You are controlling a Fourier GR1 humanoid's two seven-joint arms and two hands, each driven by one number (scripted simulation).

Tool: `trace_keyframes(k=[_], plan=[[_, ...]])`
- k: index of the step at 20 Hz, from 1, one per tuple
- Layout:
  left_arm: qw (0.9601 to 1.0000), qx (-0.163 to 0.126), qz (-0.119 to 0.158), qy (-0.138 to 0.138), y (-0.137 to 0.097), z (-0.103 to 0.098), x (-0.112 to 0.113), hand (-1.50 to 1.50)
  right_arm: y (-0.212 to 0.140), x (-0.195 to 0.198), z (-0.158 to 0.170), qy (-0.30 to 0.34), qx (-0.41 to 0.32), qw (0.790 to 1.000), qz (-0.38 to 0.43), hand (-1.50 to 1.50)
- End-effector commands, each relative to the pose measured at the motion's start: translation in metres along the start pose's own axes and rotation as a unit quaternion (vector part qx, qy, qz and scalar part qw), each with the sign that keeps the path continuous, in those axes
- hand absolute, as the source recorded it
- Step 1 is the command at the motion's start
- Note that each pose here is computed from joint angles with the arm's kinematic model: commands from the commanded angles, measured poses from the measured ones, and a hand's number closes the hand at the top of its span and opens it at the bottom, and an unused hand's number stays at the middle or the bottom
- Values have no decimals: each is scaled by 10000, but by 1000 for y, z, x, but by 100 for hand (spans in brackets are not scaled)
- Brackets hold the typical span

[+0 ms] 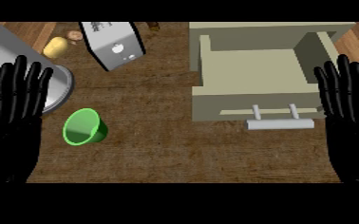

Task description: Pick up the cup, place it into the drawer and close the drawer

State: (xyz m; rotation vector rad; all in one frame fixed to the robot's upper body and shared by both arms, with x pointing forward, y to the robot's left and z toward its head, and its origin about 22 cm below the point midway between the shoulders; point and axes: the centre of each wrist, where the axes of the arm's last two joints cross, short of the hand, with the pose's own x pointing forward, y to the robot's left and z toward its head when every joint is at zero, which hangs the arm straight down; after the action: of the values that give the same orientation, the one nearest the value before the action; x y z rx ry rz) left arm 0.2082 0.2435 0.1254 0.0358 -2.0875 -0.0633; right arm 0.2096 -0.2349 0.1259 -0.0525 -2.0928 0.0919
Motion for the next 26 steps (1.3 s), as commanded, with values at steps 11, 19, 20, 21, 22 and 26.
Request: trace_keyframes(k=[11, 19, 20, 21, 22, 26], plan=[[9482, -2185, 2200, 695, 72, 19, -29, -150, -11, -9, 7, 334, 376, 9979, 417, -150], [9494, -1969, 2139, 1189, 127, 21, -67, -150, -31, 3, -3, 350, 508, 9974, 367, -150], [9534, -1948, 1882, 1326, 123, 28, -69, -150, -2, -13, -6, 308, 361, 9982, 375, -150], [9495, -2024, 1932, 1424, 122, 51, -78, -150, -11, -18, -5, 316, 426, 9975, 461, -150], [9531, -1925, 1840, 1436, 114, 25, -80, -150, -25, -5, 2, 284, 353, 9985, 317, -150], [9612, -1710, 1494, 1565, 135, 39, -106, -150, -28, -18, 5, 217, 279, 9983, 455, -150]])
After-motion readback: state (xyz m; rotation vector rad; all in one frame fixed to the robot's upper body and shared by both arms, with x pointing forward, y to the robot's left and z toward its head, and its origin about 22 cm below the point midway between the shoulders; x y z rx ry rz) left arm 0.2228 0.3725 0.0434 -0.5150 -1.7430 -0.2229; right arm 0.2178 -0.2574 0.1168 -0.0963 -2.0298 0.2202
